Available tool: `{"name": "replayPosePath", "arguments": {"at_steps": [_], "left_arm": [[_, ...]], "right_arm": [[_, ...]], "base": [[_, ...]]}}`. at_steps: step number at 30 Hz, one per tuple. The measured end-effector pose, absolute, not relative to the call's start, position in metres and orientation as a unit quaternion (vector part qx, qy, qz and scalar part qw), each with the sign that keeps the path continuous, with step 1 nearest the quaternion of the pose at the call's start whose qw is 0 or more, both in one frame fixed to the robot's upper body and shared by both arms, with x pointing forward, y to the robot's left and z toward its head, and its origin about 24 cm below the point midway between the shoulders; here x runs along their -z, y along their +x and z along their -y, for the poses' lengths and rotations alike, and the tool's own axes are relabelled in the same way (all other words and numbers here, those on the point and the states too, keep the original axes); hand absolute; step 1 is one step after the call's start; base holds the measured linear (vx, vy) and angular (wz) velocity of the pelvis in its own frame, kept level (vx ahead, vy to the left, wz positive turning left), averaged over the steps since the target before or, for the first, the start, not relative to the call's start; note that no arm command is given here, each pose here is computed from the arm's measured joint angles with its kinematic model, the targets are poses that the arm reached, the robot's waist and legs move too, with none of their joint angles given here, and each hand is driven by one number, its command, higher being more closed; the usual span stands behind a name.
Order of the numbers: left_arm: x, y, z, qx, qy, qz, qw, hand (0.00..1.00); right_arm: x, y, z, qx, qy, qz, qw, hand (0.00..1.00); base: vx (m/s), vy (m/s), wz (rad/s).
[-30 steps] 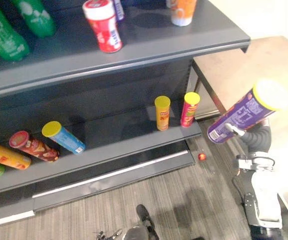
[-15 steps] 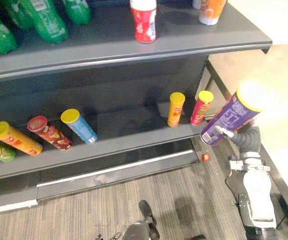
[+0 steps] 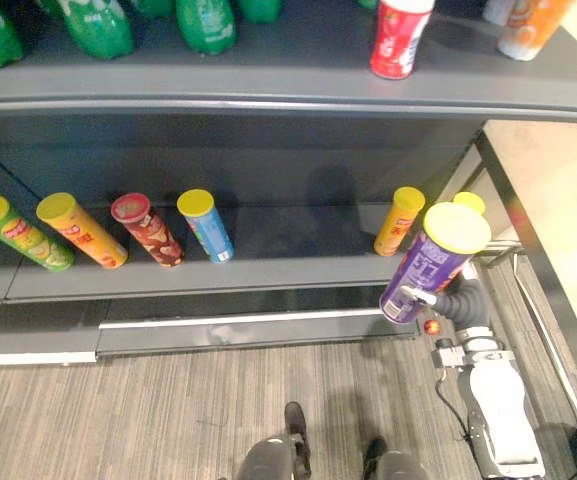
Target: Put the gum and the chips on the shelf.
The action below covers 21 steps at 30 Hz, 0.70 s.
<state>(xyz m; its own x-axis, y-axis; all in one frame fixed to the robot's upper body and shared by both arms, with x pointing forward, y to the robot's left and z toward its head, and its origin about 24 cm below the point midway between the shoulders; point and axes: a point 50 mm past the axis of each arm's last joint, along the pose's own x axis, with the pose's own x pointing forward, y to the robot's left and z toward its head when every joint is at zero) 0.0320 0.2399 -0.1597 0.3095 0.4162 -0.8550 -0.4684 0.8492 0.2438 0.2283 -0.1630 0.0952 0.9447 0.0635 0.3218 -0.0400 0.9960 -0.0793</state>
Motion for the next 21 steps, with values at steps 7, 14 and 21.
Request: {"name": "replayPosePath", "arguments": {"at_steps": [7, 14, 21], "left_arm": [[0.1590, 0.0357, -0.2383, -0.270, -0.028, -0.514, 0.814, 0.00], [0.1589, 0.0397, -0.2348, -0.255, -0.031, -0.510, 0.821, 0.00], [0.1592, 0.0400, -0.2337, -0.251, -0.030, -0.511, 0.822, 0.00]], "right_arm": [[-0.0943, 0.2277, 0.1630, -0.033, -0.033, 0.162, 0.986, 1.00], [-0.0890, 0.2240, 0.1660, -0.028, -0.030, 0.150, 0.988, 1.00], [-0.0883, 0.2239, 0.1630, -0.034, -0.035, 0.149, 0.988, 1.00]], "base": [[0.13, -0.055, 0.09], [0.09, -0.062, 0.03], [0.01, -0.006, -0.01]]}}
